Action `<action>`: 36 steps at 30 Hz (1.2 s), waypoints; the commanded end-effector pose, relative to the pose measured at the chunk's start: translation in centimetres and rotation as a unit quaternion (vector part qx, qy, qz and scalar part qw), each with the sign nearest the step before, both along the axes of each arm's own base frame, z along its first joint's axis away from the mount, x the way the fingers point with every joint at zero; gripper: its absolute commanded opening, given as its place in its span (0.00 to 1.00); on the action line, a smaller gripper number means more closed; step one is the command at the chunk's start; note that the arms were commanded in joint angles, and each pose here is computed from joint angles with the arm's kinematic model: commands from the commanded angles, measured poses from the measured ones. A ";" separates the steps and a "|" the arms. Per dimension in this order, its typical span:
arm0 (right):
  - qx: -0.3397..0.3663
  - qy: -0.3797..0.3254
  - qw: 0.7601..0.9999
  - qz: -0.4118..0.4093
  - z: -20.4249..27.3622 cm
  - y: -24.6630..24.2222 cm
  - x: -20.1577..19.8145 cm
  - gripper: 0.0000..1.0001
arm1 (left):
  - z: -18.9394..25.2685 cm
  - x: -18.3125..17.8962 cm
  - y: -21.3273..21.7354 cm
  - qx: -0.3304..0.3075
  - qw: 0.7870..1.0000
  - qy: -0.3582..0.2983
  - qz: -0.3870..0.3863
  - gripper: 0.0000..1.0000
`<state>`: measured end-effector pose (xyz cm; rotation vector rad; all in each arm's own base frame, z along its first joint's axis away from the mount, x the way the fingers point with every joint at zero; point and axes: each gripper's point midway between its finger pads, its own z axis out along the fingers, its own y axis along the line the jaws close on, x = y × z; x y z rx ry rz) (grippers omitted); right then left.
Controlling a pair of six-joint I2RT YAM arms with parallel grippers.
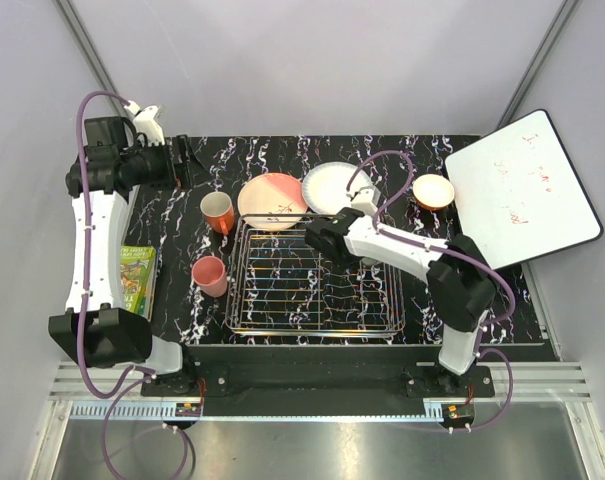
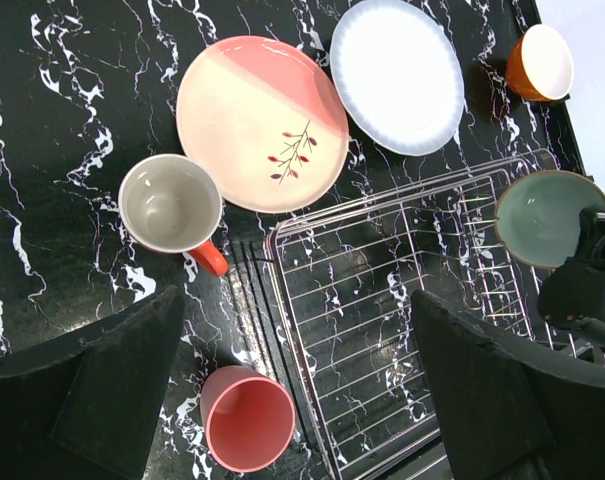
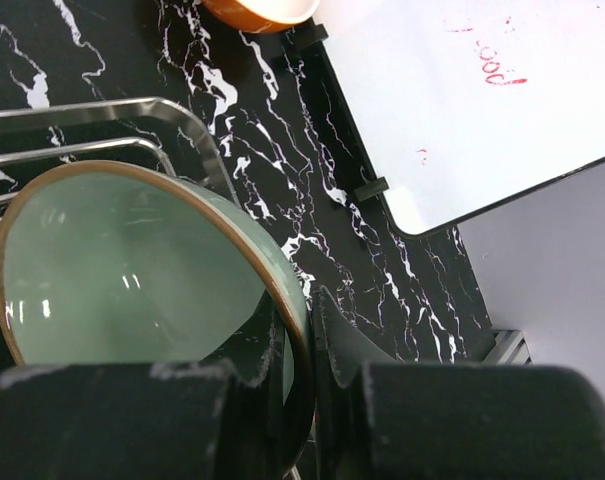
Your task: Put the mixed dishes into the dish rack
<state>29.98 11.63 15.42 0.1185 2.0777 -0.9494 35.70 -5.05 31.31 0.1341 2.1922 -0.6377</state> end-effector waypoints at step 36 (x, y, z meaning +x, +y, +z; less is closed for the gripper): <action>0.473 -0.113 0.850 -0.203 3.1 -10.5 6.1 0.93 | 1.9 -0.5 0.2 0.020 0.998 -0.054 -0.009 0.99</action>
